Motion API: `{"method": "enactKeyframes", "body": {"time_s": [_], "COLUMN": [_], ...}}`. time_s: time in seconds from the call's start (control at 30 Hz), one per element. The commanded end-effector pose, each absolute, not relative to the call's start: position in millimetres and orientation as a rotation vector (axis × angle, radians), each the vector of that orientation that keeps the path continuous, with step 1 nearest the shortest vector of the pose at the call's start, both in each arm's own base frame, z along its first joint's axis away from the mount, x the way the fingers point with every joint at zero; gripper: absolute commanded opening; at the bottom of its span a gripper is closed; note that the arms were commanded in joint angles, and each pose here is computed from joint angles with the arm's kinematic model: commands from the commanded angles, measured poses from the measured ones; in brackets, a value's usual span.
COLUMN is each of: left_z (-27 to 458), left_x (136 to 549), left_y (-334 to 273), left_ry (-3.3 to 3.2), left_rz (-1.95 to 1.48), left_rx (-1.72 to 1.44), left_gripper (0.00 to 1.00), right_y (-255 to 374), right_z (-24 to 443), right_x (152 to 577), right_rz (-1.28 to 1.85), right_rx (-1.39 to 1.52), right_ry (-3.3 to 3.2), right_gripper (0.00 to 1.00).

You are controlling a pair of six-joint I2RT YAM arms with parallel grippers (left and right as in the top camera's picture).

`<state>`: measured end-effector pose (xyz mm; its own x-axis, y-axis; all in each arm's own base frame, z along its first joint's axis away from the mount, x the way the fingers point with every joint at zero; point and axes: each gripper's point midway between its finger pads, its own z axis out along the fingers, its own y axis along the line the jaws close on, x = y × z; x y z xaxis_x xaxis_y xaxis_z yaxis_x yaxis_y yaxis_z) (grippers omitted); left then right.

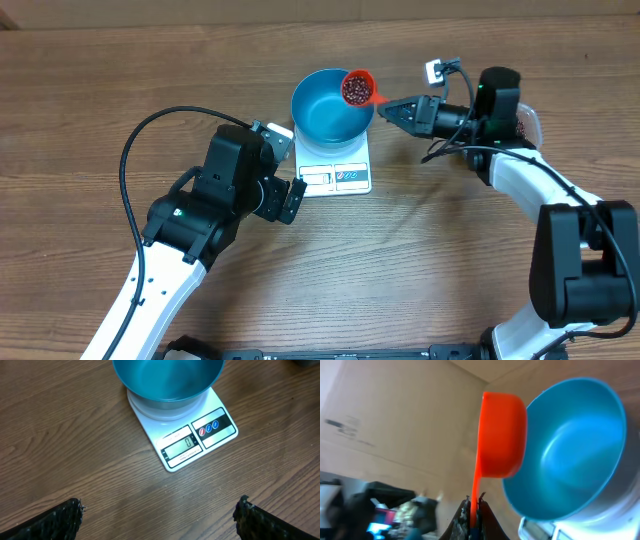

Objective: Scoop item into bowl and weigh 150g on scale
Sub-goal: 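Carry the filled scoop with the right gripper over the teal bowl, then tilt the scoop with the right gripper to pour beans into the bowl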

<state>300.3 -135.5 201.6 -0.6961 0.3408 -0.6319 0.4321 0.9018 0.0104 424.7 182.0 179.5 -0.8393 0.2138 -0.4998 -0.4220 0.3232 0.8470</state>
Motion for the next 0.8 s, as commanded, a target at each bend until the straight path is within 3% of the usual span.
{"method": "enactKeyframes", "body": {"time_s": [0.0, 0.3, 0.77], "left_z": [198, 198, 198], "left_x": [301, 301, 301], "left_y": [-134, -134, -134], "left_ry": [2.414, 2.414, 2.414], "left_rz": [-0.168, -0.168, -0.168], "left_rx": [0.538, 0.538, 0.538], "left_gripper": [1.0, 1.0, 1.0], "right_y": [187, 183, 183], "right_z": [175, 163, 156], "right_x": [435, 449, 445], "right_rz": [1.342, 1.012, 0.787], "right_rx": [-0.343, -0.572, -0.881], "right_ry": [1.984, 1.891, 1.74], "right_gripper": [0.04, 0.04, 0.04]}}
